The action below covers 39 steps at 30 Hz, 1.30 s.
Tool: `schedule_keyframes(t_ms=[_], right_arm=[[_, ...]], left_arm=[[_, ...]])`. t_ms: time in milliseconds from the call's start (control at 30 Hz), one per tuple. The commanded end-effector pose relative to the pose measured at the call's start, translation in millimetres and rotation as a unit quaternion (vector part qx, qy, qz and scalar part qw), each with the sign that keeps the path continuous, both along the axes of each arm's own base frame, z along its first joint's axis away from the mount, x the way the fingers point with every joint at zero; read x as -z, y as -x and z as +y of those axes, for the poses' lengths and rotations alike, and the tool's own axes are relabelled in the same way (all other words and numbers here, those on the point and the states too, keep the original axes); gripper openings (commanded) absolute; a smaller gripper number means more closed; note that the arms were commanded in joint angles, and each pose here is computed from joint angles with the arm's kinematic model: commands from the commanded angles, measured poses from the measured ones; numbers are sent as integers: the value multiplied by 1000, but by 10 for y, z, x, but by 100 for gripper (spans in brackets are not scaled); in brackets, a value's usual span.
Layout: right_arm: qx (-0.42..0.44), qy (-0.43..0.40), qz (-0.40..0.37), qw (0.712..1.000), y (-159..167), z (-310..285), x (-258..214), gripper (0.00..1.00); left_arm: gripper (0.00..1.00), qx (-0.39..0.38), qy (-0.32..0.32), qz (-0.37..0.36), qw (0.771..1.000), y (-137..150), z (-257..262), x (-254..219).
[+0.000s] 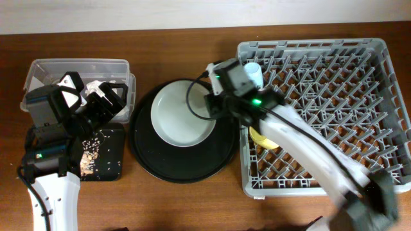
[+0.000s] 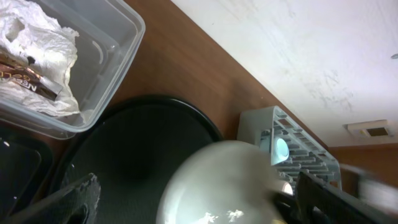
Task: Sort waste into correct bins and load items into the dishwasher rack
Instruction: 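Lift the white plate off the tray and carry it over the rack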
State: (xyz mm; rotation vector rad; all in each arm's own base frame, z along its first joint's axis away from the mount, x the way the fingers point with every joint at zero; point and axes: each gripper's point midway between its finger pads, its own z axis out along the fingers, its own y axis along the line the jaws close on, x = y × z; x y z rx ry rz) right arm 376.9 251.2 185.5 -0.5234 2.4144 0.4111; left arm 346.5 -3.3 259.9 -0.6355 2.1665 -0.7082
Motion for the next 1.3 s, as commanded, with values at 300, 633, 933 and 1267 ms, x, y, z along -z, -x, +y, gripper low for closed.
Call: schedule_keyframes(t_ms=[300, 633, 933, 1267], right_arm=[[14, 38, -108, 993, 651, -697, -1085, 4], [157, 191, -214, 945, 568, -1553, -1489, 4], [301, 445, -223, 813, 479, -2692, -1792, 4], [283, 494, -130, 812, -122, -2832, -1016, 4]], left_arm=[[99, 3, -13, -13, 1000, -8, 19, -77], [99, 3, -13, -13, 1000, -8, 19, -75], [99, 3, -13, -13, 1000, -8, 19, -75], [99, 3, -13, -13, 1000, -8, 20, -75]])
